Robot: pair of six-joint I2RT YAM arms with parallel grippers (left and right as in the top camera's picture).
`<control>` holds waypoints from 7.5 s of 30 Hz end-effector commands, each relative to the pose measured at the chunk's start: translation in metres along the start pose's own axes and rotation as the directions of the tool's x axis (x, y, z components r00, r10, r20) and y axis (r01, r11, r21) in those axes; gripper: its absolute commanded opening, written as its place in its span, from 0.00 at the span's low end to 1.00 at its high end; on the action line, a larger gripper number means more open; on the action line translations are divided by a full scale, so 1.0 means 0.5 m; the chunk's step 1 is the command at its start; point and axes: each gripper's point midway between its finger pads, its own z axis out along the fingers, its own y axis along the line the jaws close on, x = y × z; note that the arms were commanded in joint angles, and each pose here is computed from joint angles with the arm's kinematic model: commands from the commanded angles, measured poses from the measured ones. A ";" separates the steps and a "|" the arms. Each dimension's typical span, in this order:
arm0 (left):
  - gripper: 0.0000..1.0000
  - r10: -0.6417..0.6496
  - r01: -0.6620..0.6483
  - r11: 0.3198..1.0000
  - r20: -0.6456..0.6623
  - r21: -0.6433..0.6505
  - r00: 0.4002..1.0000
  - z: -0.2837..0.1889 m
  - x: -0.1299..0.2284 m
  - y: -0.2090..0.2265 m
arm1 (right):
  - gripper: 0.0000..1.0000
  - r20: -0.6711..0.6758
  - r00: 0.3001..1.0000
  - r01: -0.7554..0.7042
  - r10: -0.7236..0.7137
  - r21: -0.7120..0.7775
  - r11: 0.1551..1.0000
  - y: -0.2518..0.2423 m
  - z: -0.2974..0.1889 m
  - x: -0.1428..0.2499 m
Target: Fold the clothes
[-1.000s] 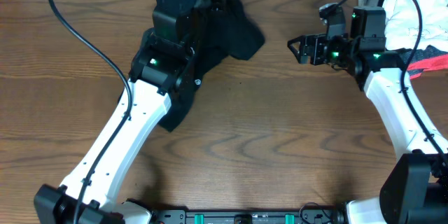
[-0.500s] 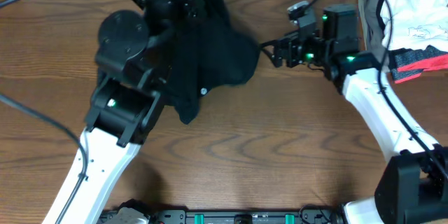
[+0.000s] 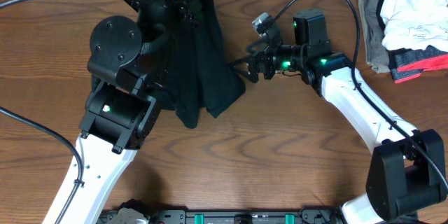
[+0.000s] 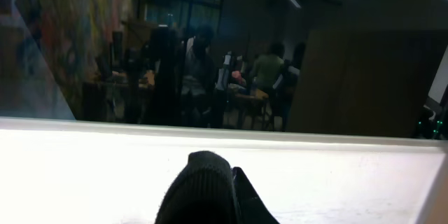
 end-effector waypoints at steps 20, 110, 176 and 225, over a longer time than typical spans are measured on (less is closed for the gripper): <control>0.06 0.029 -0.029 1.000 0.058 -0.006 0.998 -0.011 -0.042 0.000 | 0.83 -0.011 0.991 0.128 -0.133 -0.198 0.972 0.085 0.024 0.012; 0.06 0.303 -0.134 0.746 0.152 -0.653 0.941 -0.359 -0.281 0.273 | 0.01 0.163 0.969 -0.039 -0.187 0.845 0.534 0.179 -0.685 -0.309; 0.98 0.105 -0.381 0.686 -0.434 -0.620 0.895 0.175 0.545 0.537 | 0.99 0.156 0.978 -0.206 0.138 0.811 0.547 -0.629 -0.191 -0.201; 0.99 -0.208 -0.359 0.837 -0.846 -0.414 0.490 -0.074 0.648 0.426 | 0.01 -0.025 0.763 -0.401 0.646 0.764 0.504 -0.619 -0.125 0.151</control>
